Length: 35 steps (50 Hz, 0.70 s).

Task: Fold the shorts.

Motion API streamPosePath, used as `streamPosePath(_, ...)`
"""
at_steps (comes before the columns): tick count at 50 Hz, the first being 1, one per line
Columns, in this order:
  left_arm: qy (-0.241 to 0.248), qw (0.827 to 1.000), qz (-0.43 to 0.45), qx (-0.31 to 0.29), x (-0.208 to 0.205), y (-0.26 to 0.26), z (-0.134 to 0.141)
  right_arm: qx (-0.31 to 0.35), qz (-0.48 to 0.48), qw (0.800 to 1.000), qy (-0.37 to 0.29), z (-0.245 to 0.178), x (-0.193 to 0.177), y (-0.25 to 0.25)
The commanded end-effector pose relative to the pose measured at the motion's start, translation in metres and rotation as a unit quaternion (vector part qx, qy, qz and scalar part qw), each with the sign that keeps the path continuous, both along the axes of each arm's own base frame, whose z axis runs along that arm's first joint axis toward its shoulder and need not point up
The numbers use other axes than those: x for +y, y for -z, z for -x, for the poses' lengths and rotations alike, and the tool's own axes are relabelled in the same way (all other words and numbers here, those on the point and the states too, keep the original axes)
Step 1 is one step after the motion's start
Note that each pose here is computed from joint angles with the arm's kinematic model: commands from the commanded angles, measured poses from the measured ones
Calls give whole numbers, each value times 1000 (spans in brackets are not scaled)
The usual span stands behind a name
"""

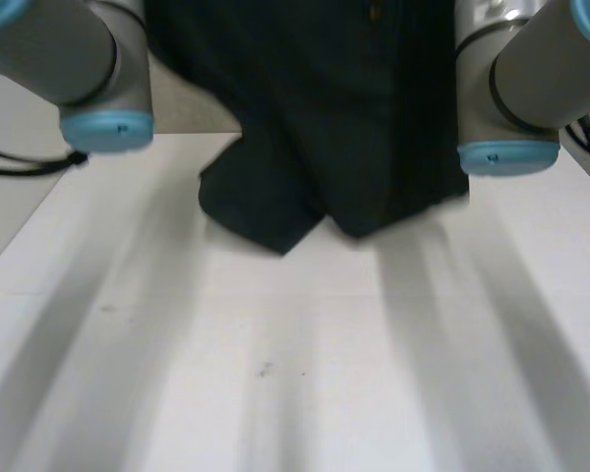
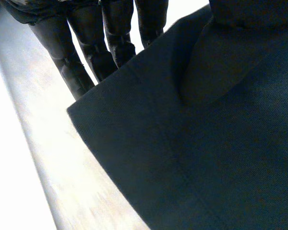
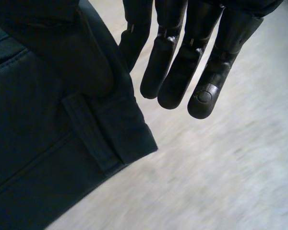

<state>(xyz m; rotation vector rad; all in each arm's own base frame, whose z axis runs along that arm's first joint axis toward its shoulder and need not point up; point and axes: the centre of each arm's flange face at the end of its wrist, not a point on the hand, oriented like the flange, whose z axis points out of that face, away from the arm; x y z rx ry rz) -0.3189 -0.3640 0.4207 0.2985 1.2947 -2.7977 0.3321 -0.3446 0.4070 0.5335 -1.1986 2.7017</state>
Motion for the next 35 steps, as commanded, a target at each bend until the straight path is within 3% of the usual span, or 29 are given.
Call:
streamPosePath(1,5,999,26,20,23,-12,-18,-28,48,998,-7,6,13,-11)
streamPosePath(9,17,993,-108,-34,38,75,-26,66,-107,992,-15,10,21,46)
streamPosePath(14,18,974,-206,-87,54,146,-32,140,-226,963,-36,10,30,107)
streamPosePath(15,16,970,-222,-95,57,157,-34,164,-265,949,-44,10,34,131)
streamPosePath(18,16,948,-289,-130,76,198,-41,199,-330,921,-55,11,42,172)
streamPosePath(19,18,934,-324,-150,87,216,-46,216,-361,905,-56,14,46,191)
streamPosePath(23,21,898,-396,-189,113,246,-56,243,-420,872,-57,26,62,221)
streamPosePath(30,30,864,-450,-224,152,240,-70,291,-478,826,-60,49,105,230)
streamPosePath(33,36,832,-486,-264,176,238,-80,315,-493,809,-63,61,128,221)
streamPosePath(34,38,822,-494,-280,182,237,-83,341,-507,789,-66,70,145,217)
streamPosePath(35,44,801,-507,-317,196,235,-89,358,-514,776,-69,74,154,216)
